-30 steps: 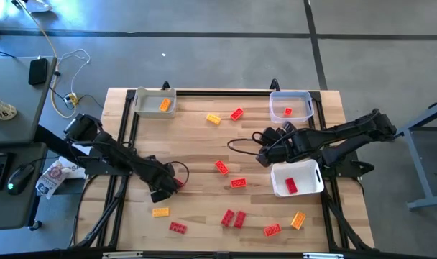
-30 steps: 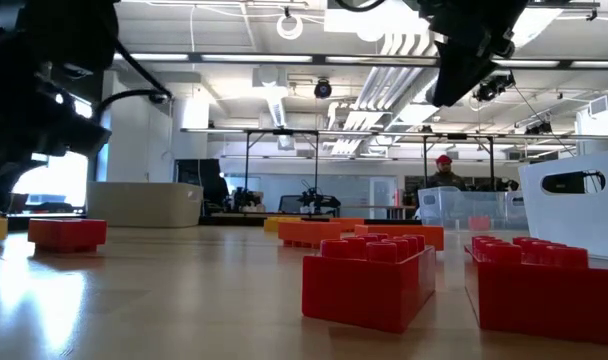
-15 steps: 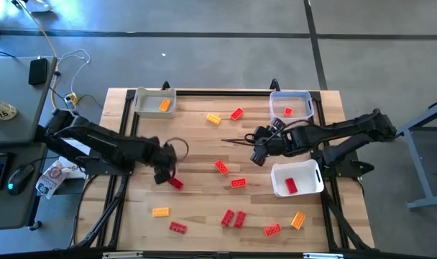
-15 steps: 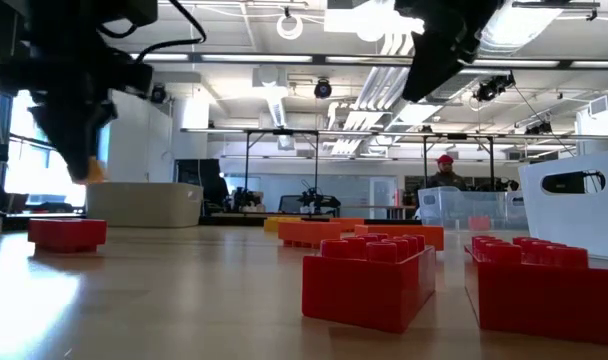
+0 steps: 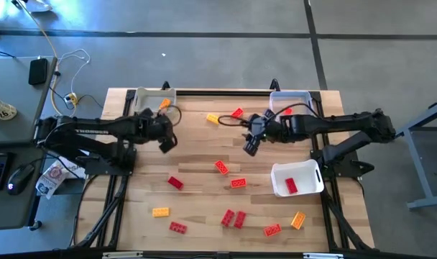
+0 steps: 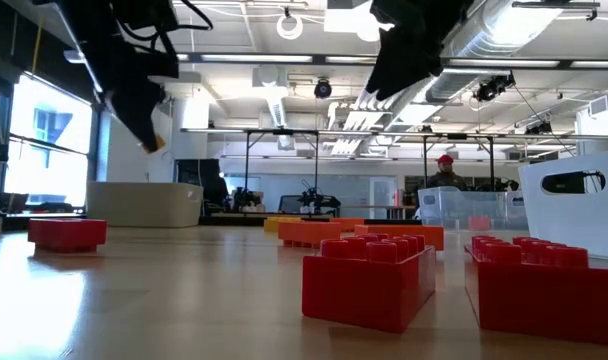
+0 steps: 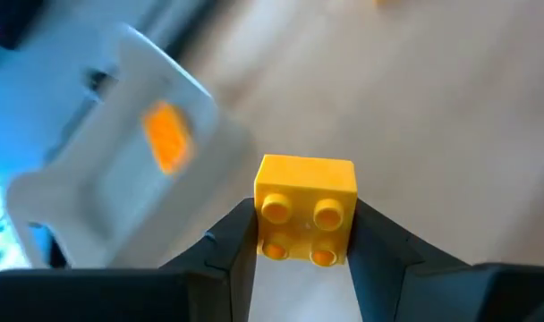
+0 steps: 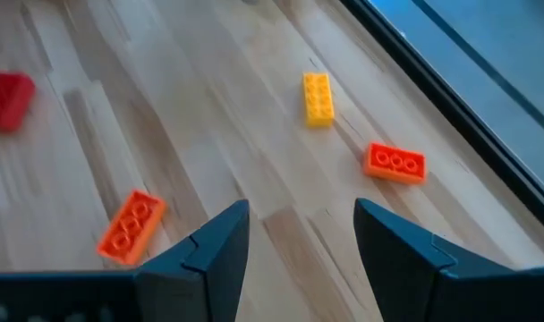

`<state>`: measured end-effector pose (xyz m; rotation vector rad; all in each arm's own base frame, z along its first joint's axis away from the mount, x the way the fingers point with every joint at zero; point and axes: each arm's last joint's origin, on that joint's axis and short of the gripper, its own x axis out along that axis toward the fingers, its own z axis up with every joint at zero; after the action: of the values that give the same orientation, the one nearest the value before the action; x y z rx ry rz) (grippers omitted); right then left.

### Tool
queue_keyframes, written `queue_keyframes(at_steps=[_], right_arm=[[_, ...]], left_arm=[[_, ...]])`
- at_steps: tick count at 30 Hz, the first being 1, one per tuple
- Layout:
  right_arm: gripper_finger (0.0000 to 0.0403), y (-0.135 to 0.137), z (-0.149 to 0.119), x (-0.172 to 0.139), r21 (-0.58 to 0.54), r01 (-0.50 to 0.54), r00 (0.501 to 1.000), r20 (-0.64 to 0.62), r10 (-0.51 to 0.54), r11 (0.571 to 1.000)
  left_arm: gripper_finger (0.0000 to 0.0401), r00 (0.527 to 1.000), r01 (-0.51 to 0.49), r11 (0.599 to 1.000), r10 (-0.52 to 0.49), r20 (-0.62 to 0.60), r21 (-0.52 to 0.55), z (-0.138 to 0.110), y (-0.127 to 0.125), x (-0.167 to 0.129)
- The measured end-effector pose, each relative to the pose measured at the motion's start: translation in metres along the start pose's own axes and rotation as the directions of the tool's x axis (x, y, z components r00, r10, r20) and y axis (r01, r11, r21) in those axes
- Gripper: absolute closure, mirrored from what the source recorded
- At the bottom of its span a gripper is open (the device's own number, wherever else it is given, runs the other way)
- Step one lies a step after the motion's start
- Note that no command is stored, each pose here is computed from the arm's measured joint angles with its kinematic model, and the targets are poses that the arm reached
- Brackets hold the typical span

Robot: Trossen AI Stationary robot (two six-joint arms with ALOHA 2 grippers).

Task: Sort & place blocks by color
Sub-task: Put the yellow block into the gray bin

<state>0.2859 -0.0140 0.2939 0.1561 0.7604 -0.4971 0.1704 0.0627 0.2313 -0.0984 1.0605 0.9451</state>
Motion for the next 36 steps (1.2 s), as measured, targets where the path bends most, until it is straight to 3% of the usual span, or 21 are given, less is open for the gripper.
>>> queue_keyframes(at_steps=[11,18,31,36], right_arm=[[0.0214,0.019,0.005,0.031,0.017,-0.075,0.996,0.048,0.074,0.997],[0.0214,0.043,0.004,0.05,-0.013,-0.125,0.987,0.099,0.126,0.992],[0.0214,0.086,-0.017,0.074,-0.029,-0.195,0.977,0.081,0.196,0.98],[0.0214,0.093,-0.025,0.081,-0.027,-0.212,0.976,0.046,0.213,0.977]], left_arm=[[0.0284,0.966,-0.153,0.967,0.19,0.174,-0.205,0.036,0.043,0.021],[0.0284,0.952,-0.234,0.92,0.283,0.119,-0.316,0.038,0.073,0.035],[0.0284,0.956,-0.29,0.871,0.286,-0.07,-0.397,0.032,0.096,0.078],[0.0284,0.975,-0.222,0.879,0.194,-0.108,-0.422,0.031,0.093,0.096]])
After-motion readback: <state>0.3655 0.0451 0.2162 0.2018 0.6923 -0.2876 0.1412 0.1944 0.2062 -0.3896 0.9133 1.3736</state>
